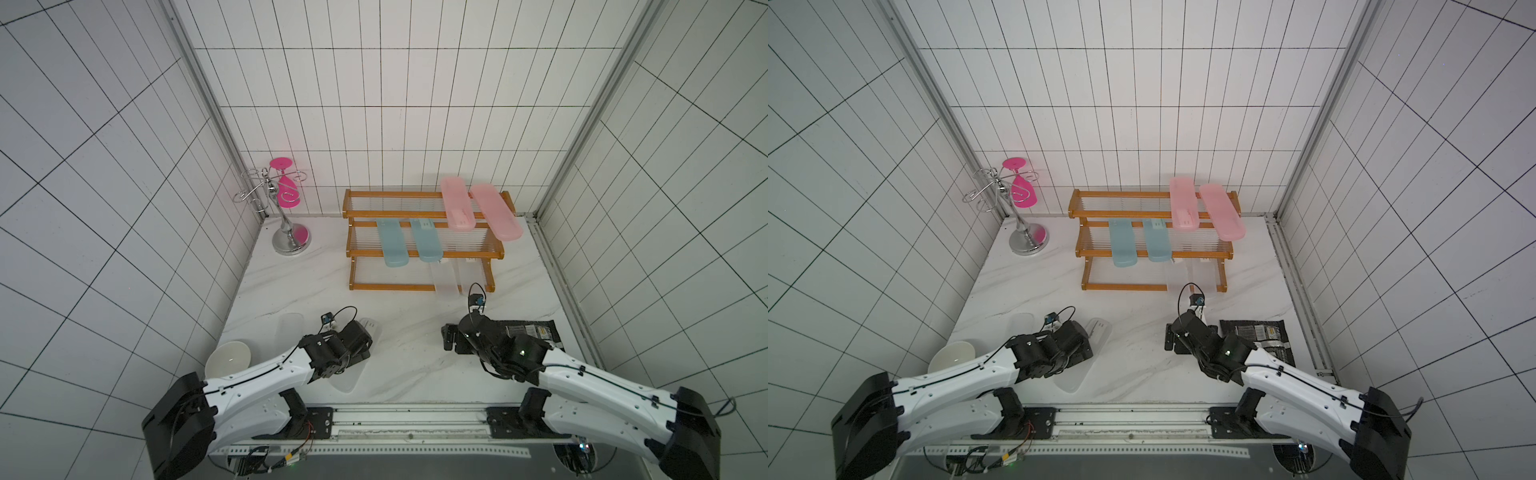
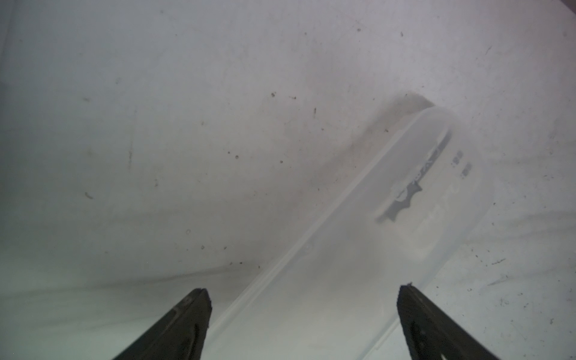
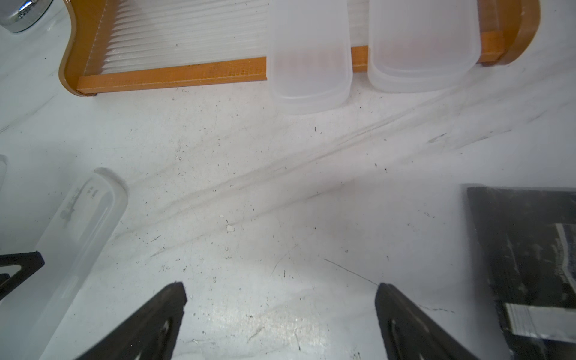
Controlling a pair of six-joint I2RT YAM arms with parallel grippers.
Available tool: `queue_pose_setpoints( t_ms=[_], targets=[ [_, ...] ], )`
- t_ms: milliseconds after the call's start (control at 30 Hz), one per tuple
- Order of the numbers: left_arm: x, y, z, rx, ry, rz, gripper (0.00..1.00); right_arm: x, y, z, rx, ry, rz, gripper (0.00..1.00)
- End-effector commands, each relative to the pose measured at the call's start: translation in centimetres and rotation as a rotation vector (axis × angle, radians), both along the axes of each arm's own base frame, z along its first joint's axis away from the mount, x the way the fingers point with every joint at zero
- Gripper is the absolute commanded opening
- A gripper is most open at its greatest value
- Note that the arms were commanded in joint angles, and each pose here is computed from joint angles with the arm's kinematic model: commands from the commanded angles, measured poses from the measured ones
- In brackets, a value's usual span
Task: Place the pencil cases on the shelf according to color
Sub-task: Move the pencil case to the center of the board.
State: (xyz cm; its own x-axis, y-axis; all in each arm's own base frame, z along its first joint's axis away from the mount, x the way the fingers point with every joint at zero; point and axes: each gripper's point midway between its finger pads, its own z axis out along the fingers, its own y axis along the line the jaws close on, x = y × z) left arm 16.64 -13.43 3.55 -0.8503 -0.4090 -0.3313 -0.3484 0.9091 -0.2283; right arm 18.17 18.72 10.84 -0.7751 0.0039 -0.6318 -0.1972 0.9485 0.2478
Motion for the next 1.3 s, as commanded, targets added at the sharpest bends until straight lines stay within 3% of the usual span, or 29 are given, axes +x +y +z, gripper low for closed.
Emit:
queue_pose_setpoints(
  t_ms=[0, 400, 567, 767, 900, 1067, 1167, 1267],
  targets=[
    [0.2, -0.7, -0.7, 0.004, -0.006, 0.008, 0.98, -1.2, -0.9, -1.3, -0.028, 0.039, 0.018, 0.99],
    [2.0, -10.9, 2.9, -0.027, -0.06, -0.153, 0.98, -2.1, -1.9, -1.6, -0.049, 0.057, -0.004, 0.99],
    [1.9, -8.4, 5.3, -0.006, -0.12, -0.112, 0.98, -2.1, -1.5, -1.2, -0.03, 0.055, -0.016, 0.99],
    [1.8, -1.6, 8.7, 0.084, -0.253, -0.004, 0.98, -2.4, -0.1, -0.5, -0.024, 0.04, 0.024, 0.99],
    [1.2, 1.6, 8.8, 0.057, -0.257, 0.052, 0.98, -2.6, 0.6, -1.0, -0.044, 0.052, 0.042, 0.99],
    [0.7, 0.3, 7.7, -0.07, -0.248, 0.007, 0.98, -3.0, 1.3, -1.6, -0.054, 0.063, 0.052, 0.99],
    [0.2, -1.9, 6.4, -0.13, -0.182, -0.044, 0.97, -3.3, 0.5, -2.2, -0.054, 0.064, 0.02, 0.99],
    [-0.6, -3.9, 4.9, -0.093, -0.105, -0.114, 0.97, -3.5, -0.2, -2.4, -0.035, 0.074, -0.007, 0.99]
  ],
)
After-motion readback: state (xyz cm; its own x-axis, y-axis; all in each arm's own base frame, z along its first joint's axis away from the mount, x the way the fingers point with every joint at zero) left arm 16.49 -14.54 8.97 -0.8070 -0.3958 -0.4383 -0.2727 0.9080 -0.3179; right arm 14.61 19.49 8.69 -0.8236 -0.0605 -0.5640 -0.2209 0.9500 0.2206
